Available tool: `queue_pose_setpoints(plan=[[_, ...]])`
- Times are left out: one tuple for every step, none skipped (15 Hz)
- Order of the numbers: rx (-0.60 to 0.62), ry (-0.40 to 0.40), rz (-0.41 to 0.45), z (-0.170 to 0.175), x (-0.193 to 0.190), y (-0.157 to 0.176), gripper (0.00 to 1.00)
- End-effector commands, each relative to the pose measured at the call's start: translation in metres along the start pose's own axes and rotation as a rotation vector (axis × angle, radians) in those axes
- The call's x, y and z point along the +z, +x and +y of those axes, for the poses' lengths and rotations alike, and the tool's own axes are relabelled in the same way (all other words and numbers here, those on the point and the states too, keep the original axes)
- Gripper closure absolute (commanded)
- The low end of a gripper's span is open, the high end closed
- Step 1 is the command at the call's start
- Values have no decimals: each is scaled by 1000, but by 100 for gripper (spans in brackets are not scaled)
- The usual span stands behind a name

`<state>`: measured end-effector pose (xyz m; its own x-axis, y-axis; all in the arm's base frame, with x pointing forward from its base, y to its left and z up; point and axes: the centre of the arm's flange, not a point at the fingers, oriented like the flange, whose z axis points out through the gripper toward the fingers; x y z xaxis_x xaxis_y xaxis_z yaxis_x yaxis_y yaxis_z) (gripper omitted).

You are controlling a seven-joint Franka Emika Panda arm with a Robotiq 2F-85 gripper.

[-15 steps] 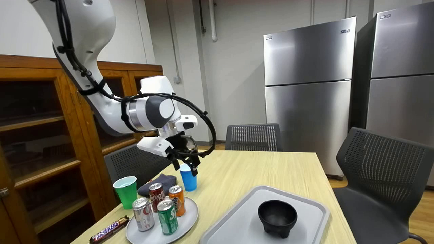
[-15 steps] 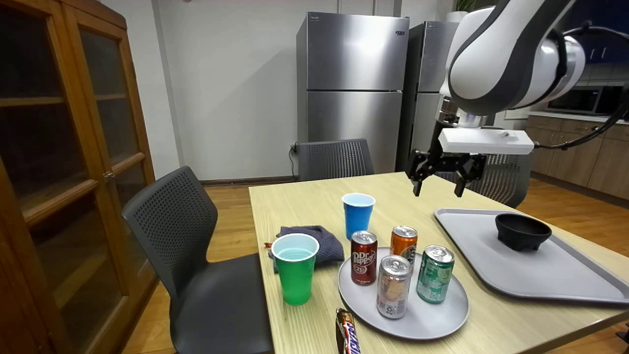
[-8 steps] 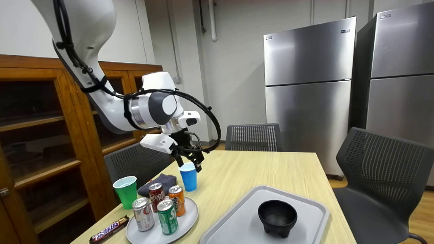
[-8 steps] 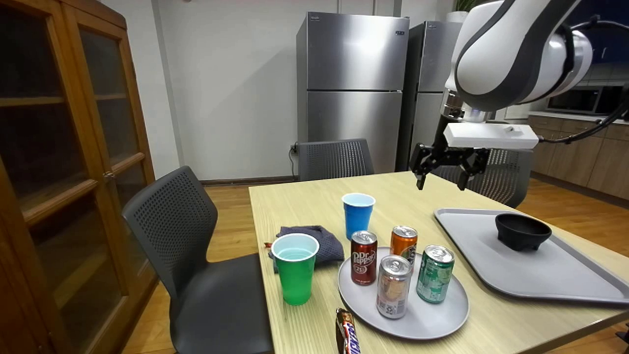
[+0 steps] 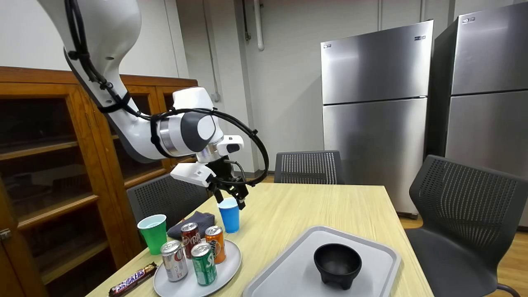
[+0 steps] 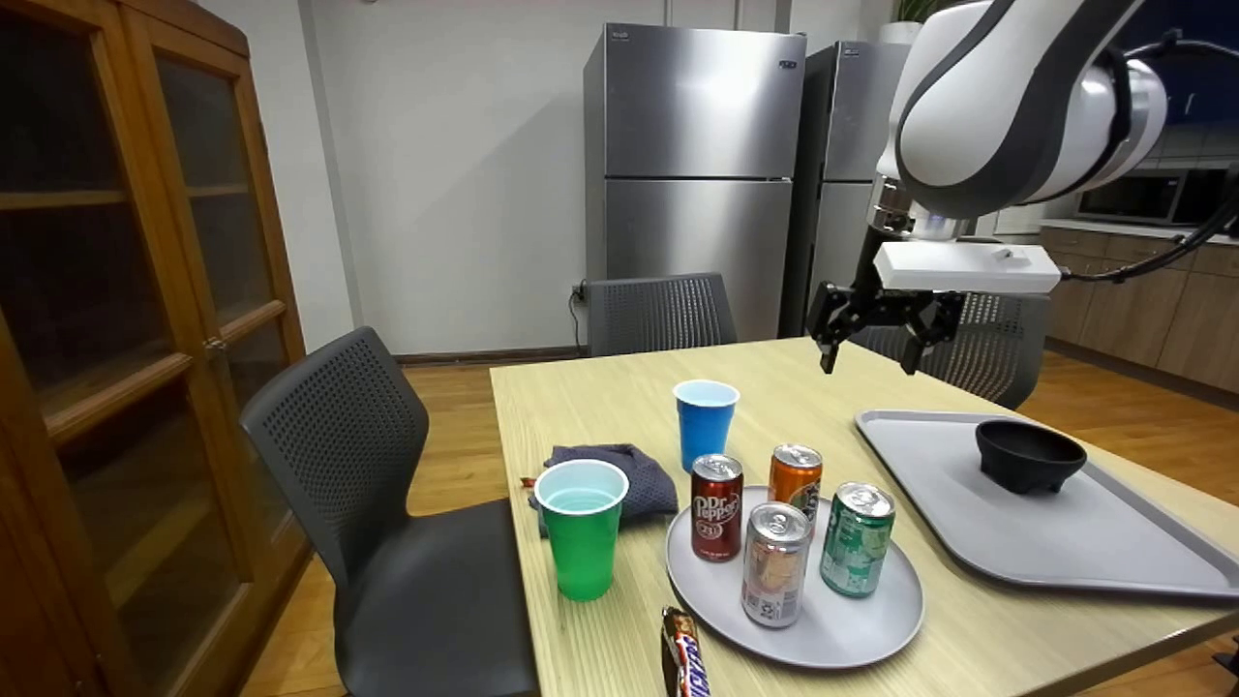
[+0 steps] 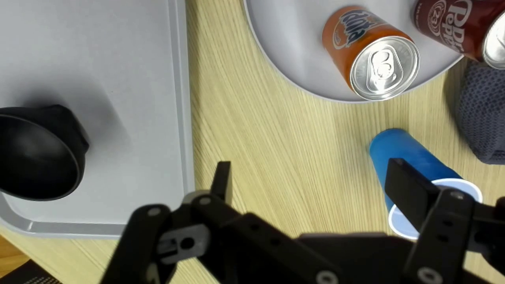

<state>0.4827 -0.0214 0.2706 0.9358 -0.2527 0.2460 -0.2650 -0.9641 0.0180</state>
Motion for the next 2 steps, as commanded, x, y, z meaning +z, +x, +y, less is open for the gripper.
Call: queue_pose_setpoints(plan=[[0, 0, 0, 0, 0, 0, 0], [0, 0, 0, 0, 0, 0, 0]])
